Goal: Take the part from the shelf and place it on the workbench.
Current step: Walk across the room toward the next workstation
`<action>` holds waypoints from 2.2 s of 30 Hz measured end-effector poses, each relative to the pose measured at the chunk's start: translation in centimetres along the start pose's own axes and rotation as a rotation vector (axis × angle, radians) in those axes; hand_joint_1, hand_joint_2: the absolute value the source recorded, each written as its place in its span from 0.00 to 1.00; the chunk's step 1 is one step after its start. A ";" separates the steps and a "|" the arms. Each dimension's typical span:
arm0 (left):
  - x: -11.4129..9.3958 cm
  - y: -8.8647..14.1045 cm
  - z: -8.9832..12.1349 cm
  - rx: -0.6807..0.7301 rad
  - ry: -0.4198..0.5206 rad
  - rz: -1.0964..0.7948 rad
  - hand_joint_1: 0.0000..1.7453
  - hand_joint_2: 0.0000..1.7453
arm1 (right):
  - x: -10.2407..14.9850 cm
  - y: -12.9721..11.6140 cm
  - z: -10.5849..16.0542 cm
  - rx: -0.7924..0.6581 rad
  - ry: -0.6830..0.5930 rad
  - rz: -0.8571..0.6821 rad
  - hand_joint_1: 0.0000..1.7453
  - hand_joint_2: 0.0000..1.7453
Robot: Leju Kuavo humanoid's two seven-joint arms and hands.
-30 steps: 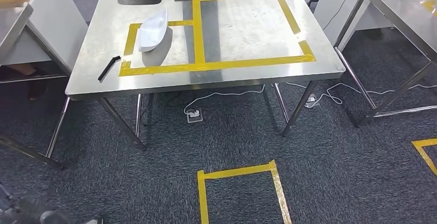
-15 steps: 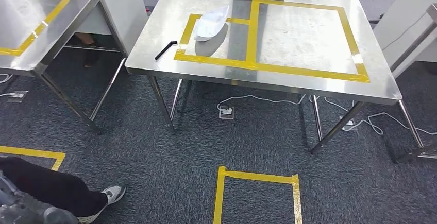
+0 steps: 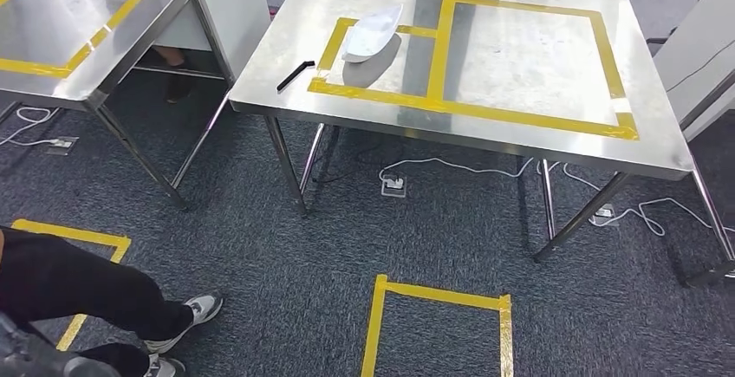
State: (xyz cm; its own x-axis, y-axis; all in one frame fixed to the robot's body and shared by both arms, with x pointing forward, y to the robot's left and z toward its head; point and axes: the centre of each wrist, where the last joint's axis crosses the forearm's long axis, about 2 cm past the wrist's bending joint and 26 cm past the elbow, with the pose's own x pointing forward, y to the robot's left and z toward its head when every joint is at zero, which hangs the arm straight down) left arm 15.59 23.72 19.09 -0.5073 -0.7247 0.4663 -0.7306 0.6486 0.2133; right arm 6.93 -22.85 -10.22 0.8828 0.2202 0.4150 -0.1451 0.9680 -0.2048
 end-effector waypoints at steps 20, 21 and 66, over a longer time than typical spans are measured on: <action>0.0 0.0 0.0 0.002 0.001 0.000 0.00 0.00 | 0.3 -0.1 -0.1 0.003 -0.007 -0.002 0.00 0.00; 0.0 0.0 0.0 0.002 0.001 0.000 0.00 0.00 | 0.2 -0.1 -0.1 0.003 -0.006 -0.002 0.00 0.00; -0.1 0.1 0.0 0.041 0.053 0.046 0.00 0.00 | 0.3 -0.2 -0.2 0.008 -0.006 -0.004 0.00 0.00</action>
State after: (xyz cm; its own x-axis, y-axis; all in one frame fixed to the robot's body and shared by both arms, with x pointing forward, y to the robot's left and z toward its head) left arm 15.50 23.85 19.06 -0.5169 -0.6801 0.5199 -0.7255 0.6704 0.1555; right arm 7.30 -23.04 -10.19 0.8808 0.2173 0.4206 -0.1454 0.9696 -0.1966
